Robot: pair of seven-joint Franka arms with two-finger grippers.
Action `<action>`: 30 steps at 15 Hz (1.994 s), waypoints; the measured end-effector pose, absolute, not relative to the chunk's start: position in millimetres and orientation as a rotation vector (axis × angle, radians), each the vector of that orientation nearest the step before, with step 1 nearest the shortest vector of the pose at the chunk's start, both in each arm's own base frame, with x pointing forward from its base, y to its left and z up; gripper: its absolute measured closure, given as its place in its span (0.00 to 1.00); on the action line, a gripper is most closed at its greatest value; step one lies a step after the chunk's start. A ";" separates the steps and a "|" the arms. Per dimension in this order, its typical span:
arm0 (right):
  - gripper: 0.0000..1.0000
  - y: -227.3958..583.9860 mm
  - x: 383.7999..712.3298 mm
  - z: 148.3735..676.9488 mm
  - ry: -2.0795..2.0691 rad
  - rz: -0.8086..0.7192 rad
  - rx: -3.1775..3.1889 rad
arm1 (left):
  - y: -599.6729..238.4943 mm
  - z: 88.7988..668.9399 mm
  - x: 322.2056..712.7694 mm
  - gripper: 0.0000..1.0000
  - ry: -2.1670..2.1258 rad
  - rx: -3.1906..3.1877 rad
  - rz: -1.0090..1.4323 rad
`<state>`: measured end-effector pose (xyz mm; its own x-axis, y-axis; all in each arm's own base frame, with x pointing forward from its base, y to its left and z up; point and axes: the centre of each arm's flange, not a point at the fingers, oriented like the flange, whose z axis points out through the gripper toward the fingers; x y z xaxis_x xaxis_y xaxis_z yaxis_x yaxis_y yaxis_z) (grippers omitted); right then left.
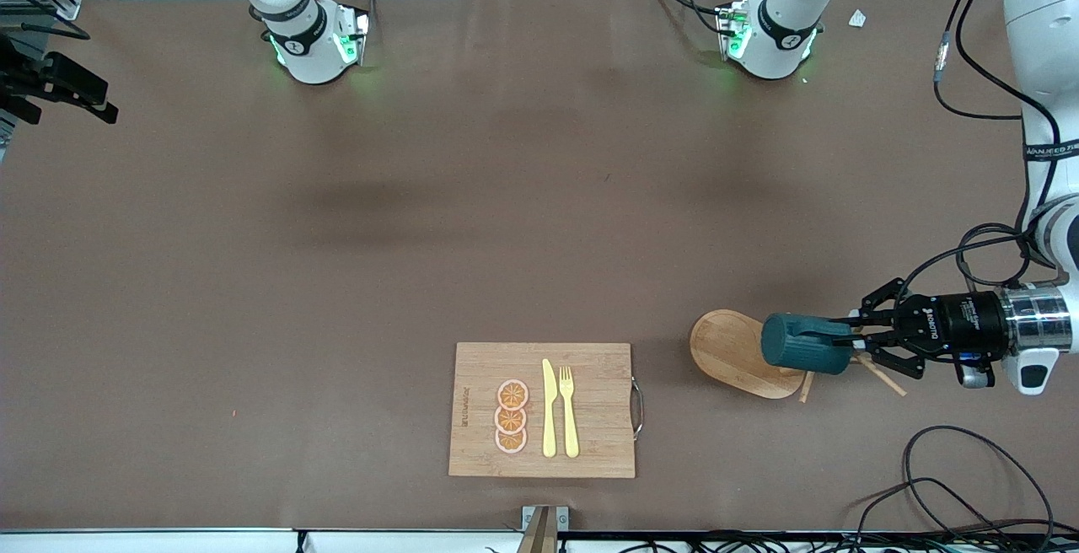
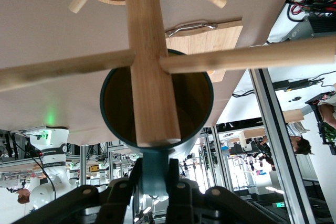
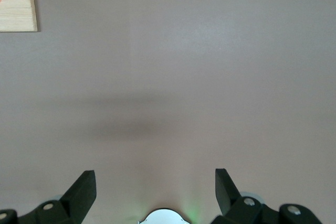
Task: Pass cup and hang on rack
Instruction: 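Lower the mug onto the stand's central post with the left gripper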
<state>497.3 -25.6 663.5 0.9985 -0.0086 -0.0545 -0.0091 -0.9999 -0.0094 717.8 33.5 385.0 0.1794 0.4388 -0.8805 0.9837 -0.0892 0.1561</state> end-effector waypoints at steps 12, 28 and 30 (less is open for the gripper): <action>0.00 -25.2 497.3 663.4 0.006 0.085 -3.130 | 29.5 363.9 719.3 0.72 1.377 1.647 -0.893; 0.00 -24.8 497.4 662.0 0.003 0.090 -3.130 | -42.4 443.7 712.9 0.00 1.347 1.809 -0.859; 0.00 -24.8 497.4 662.0 0.002 0.090 -3.130 | -63.9 462.1 706.7 0.00 1.344 1.864 -0.844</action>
<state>497.4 -24.8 662.0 0.9983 -0.0011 -0.0574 -0.0017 -0.9999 -0.0101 706.7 -63.9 462.1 0.2564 0.5189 -0.8155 0.9599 -0.2356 0.1519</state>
